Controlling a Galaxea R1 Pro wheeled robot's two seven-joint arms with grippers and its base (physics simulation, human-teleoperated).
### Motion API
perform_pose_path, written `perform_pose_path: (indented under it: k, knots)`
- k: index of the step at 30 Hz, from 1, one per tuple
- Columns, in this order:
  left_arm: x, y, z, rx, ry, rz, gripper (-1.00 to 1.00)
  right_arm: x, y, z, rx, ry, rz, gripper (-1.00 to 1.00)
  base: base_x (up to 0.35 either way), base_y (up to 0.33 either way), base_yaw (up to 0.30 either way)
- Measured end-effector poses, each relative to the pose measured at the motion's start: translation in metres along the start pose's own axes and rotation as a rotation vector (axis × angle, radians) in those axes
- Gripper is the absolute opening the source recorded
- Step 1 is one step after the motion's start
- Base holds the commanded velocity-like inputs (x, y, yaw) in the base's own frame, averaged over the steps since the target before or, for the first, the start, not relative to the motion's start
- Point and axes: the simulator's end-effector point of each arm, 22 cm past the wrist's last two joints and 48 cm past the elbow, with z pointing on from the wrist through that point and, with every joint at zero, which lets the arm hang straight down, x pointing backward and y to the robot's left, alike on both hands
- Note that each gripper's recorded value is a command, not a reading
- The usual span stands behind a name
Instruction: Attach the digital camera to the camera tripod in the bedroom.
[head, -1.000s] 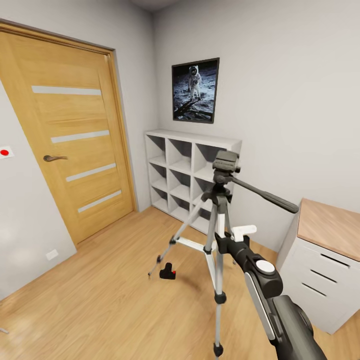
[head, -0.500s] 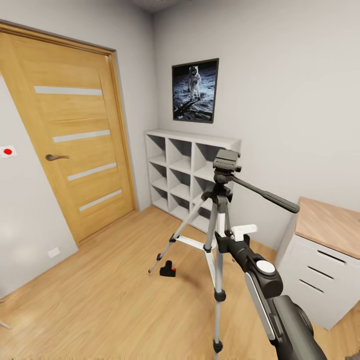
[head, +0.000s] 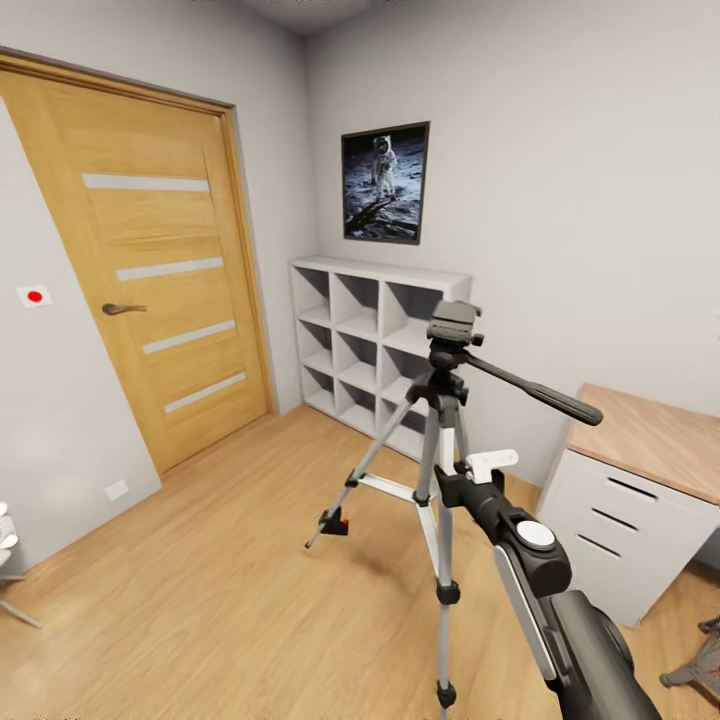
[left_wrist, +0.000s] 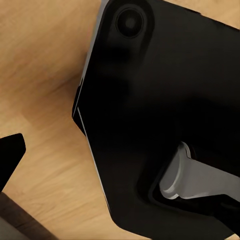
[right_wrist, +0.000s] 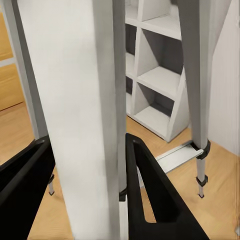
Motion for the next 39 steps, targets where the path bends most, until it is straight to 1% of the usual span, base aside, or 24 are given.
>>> perform_pose_path:
  k: [6,13,20,22,23,24,28,31,32,34,37,39]
  knots:
    - [0.000,0.000,0.000,0.000,0.000,0.003,1.00,0.002,-0.009,-0.001,0.010,0.003,-0.016,-1.00,-0.055,-0.020,0.000]
    - [0.000,-0.001,0.000,0.001,0.000,0.001,1.00,0.005,-0.012,0.000,0.014,0.013,-0.021,-1.00,-0.279,-0.002,0.000]
    - [0.000,0.000,0.000,0.001,0.000,0.001,1.00,0.015,-0.014,-0.001,0.015,0.061,-0.015,-1.00,-0.300,0.000,0.000]
    - [0.000,0.000,0.000,0.000,-0.001,0.000,1.00,0.017,-0.018,-0.001,0.024,0.070,-0.010,-1.00,-0.115,0.000,0.000]
    - [0.000,0.000,0.000,0.000,-0.001,0.000,1.00,0.019,-0.024,-0.002,0.035,0.078,-0.001,-1.00,-0.053,0.000,0.000]
    - [0.000,0.000,0.000,0.000,0.000,0.001,1.00,0.019,-0.027,-0.002,0.043,0.081,-0.007,-1.00,-0.043,0.000,0.000]
    - [0.000,0.000,0.000,0.000,-0.001,0.001,1.00,0.024,-0.030,-0.003,0.046,0.104,0.006,-1.00,-0.022,0.000,-0.020]
    - [-0.001,0.000,0.000,0.001,-0.002,0.002,1.00,0.026,-0.033,-0.004,0.056,0.115,0.007,-1.00,-0.008,0.000,-0.138]
    - [-0.001,0.000,0.000,0.001,-0.002,0.002,1.00,0.028,-0.037,-0.004,0.065,0.124,0.018,-1.00,-0.002,0.000,-0.228]
    - [-0.001,0.000,0.000,0.001,-0.003,0.002,1.00,0.028,-0.041,-0.005,0.082,0.125,0.007,-1.00,-0.002,0.000,-0.244]
    - [-0.001,0.000,0.000,0.001,-0.004,0.002,1.00,0.028,-0.042,-0.005,0.085,0.125,0.015,-1.00,-0.001,0.000,-0.263]
    - [-0.002,0.000,0.000,0.001,-0.004,0.002,1.00,0.028,-0.044,-0.005,0.093,0.126,0.012,-1.00,0.000,0.000,-0.274]
